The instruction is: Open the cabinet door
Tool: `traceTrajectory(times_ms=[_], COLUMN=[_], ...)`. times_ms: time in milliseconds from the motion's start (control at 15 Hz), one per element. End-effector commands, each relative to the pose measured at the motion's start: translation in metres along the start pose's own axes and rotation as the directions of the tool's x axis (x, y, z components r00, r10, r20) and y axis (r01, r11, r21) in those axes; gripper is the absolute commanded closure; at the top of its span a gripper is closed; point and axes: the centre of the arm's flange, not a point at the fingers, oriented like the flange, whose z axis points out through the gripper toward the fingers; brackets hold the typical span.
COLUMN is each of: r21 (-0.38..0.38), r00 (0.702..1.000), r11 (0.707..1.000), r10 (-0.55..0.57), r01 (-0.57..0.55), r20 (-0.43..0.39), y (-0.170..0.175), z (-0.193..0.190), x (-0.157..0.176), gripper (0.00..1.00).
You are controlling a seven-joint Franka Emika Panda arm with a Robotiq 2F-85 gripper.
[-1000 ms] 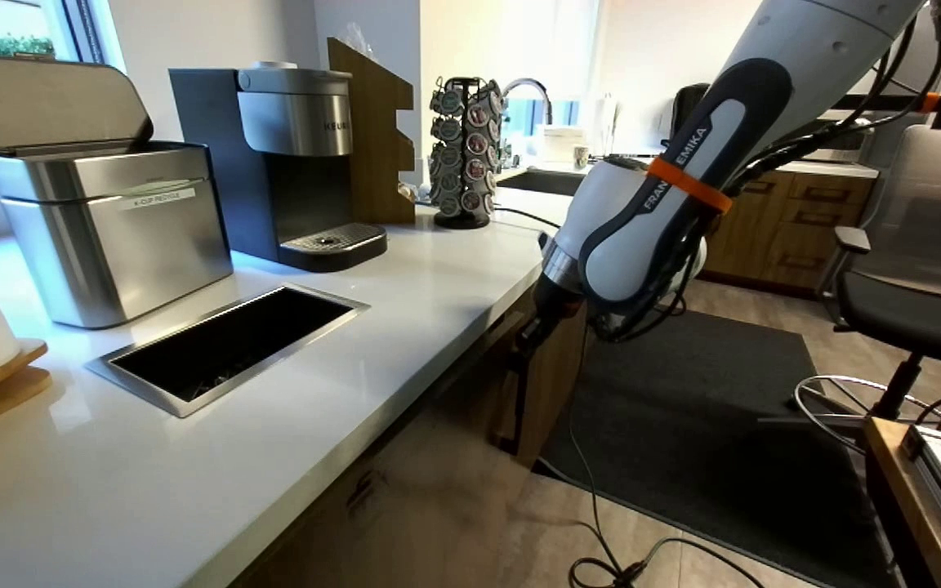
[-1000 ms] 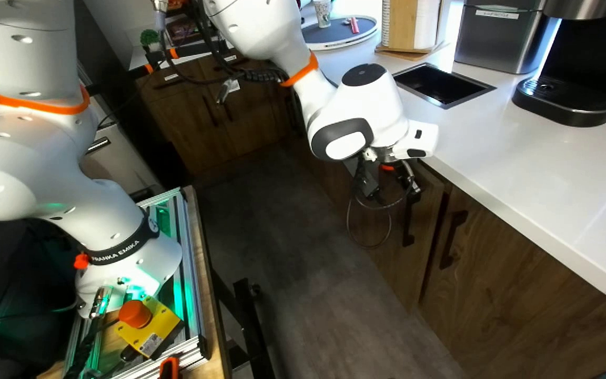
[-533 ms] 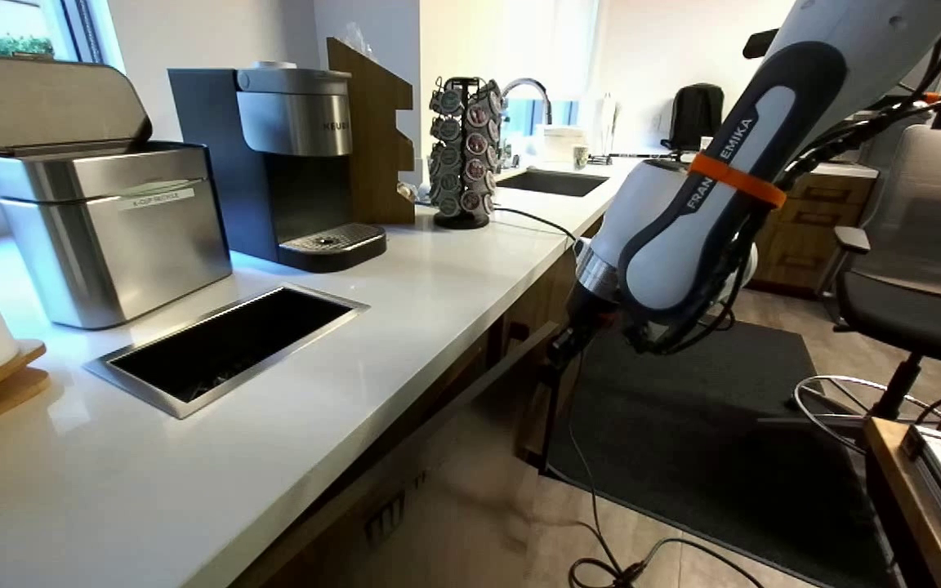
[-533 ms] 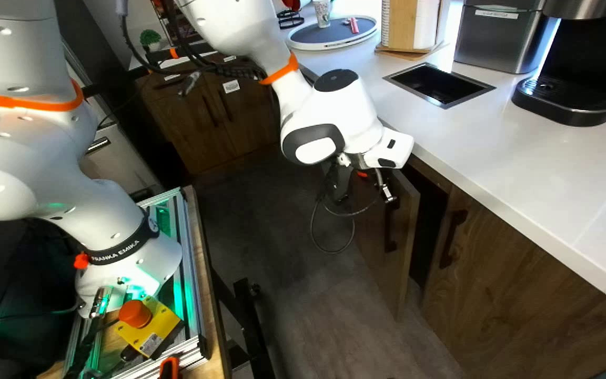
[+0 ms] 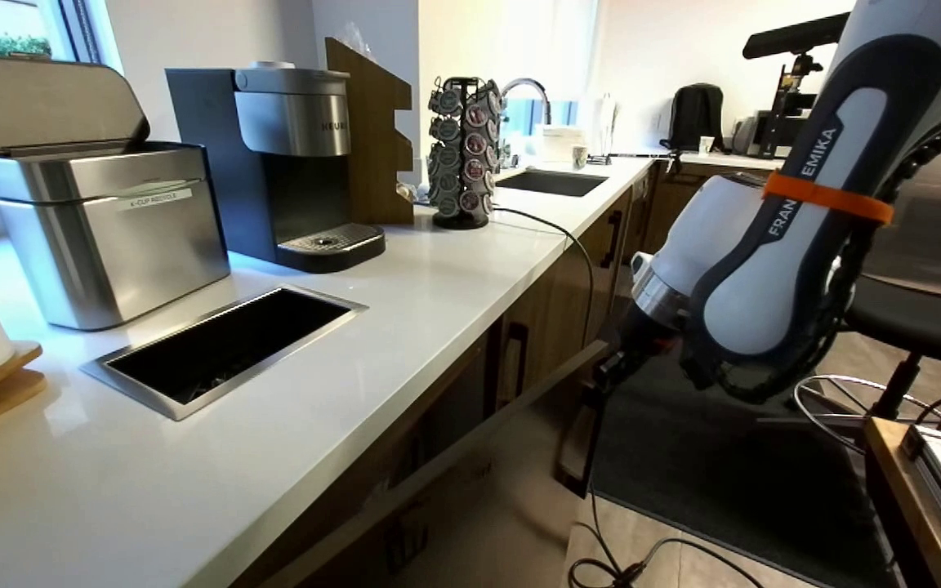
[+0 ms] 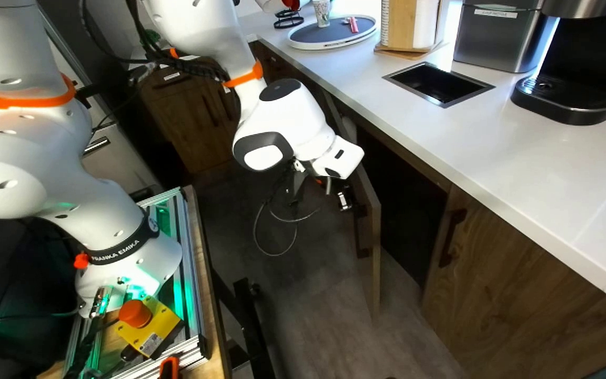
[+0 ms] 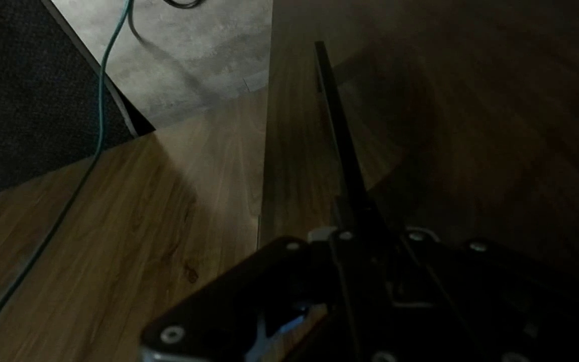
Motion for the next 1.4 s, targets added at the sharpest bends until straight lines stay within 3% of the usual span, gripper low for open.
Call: traceTrajectory(times_ms=[0, 667, 733, 1067, 1333], r21=[0.045, 0.013, 0.017, -0.011, -0.026], r00=[0.987, 0.940, 0.937, 0.907, 0.871], r11=[0.987, 0.948, 0.945, 0.920, 0.882], r10=[0.152, 0.313, 0.320, 0.389, 0.468], r01=[-0.154, -0.318, -0.325, -0.393, -0.470], r20=[0.049, 0.135, 0.137, 0.160, 0.150], y=[-0.055, -0.067, -0.067, -0.073, -0.074], z=[-0.020, -0.053, -0.057, -0.078, -0.100], x=[-0.052, -0.108, -0.112, -0.129, -0.140], gripper=[0.97, 0.97, 0.62, 0.61, 0.60])
